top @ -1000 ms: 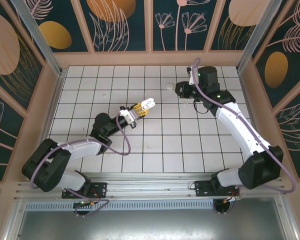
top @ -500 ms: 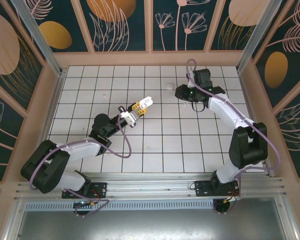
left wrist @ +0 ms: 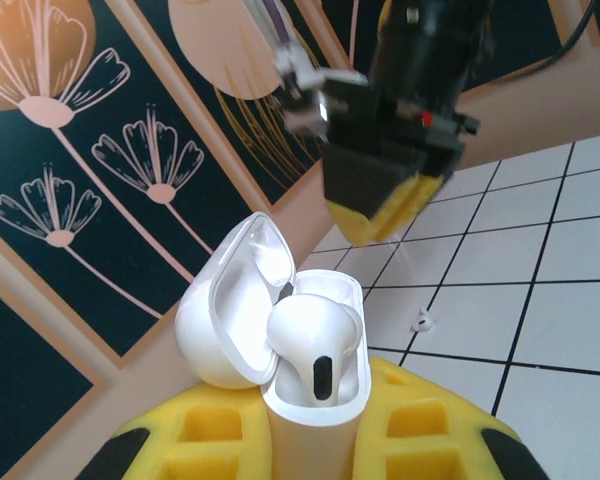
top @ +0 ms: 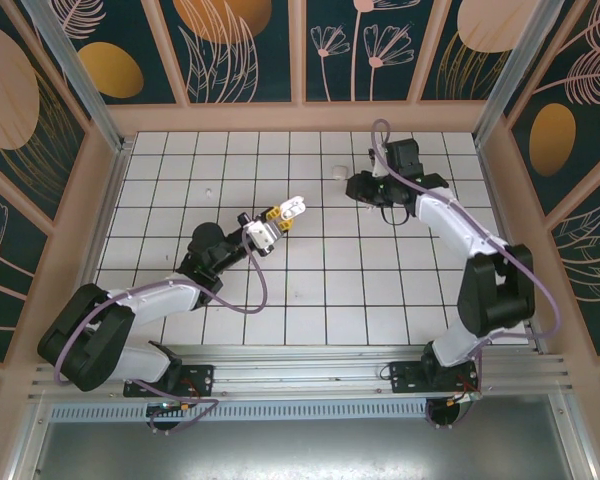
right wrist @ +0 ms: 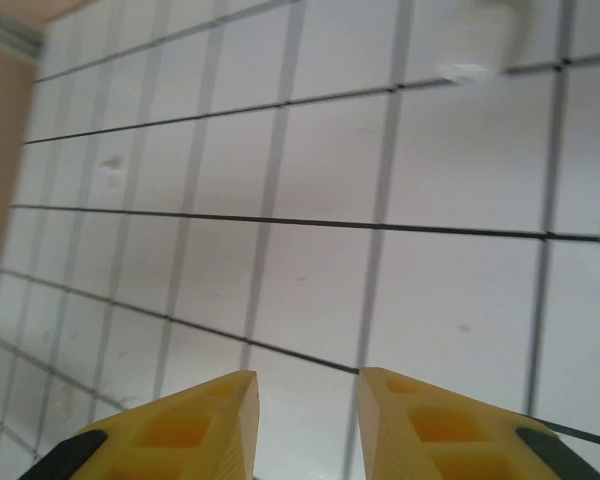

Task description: Insert the wireless bluetooth earbuds into the charging case

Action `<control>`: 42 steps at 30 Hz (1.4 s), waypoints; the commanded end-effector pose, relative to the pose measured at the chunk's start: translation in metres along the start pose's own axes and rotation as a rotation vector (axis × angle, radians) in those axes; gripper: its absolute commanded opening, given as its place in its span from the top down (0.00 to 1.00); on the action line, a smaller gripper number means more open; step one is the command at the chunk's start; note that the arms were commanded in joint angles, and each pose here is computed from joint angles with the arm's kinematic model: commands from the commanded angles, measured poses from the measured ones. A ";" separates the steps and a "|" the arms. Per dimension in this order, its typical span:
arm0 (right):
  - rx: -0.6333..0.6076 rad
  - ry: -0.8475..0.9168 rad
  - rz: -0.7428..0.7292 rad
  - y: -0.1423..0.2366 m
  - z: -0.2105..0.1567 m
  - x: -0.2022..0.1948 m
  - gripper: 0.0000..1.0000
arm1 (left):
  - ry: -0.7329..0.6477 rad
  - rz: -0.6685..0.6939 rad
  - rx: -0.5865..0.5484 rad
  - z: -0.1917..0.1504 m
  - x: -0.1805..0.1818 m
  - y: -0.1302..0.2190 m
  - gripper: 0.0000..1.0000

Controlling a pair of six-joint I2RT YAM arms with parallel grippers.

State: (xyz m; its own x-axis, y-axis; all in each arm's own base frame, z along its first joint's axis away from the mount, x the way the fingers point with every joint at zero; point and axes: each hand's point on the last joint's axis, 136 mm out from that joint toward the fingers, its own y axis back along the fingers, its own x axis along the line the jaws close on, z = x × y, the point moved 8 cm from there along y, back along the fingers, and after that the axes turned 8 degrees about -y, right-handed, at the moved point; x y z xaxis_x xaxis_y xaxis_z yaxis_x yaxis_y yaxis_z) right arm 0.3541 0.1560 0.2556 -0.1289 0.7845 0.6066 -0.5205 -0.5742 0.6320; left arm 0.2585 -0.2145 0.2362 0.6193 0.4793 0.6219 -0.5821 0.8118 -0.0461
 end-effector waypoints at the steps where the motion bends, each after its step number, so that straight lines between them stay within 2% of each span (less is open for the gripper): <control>1: -0.033 0.159 0.154 0.033 -0.014 0.050 0.66 | 0.018 -0.088 -0.052 0.012 0.003 -0.011 1.00; 5: -0.025 0.228 0.187 0.052 -0.033 0.075 0.64 | 0.065 -0.179 -0.064 0.015 0.001 -0.016 1.00; 14: -0.011 0.341 0.267 0.075 -0.068 0.118 0.63 | 0.138 -0.218 -0.028 0.013 -0.002 -0.016 1.00; 20: 0.071 0.406 0.217 0.063 -0.085 0.132 0.58 | 0.168 -0.236 -0.036 0.016 -0.004 -0.009 1.00; 36: 0.146 0.471 0.103 0.029 -0.098 0.136 0.57 | 0.188 -0.243 -0.056 0.022 -0.006 0.001 1.00; 40: 0.169 0.480 0.082 0.023 -0.100 0.135 0.63 | 0.184 -0.234 -0.053 0.022 -0.006 0.001 1.00; 42: 0.173 0.484 0.072 0.023 -0.100 0.134 0.73 | 0.182 -0.230 -0.046 0.021 -0.006 0.002 1.00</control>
State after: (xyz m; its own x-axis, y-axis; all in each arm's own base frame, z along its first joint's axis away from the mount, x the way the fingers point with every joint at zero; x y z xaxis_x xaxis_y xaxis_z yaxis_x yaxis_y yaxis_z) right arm 0.2393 0.2678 0.3008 -0.5413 0.7305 0.4163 -0.3458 -0.6447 0.6817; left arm 0.2505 -0.2217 0.2321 0.8296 0.3429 0.4407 -0.4293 0.8963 0.1109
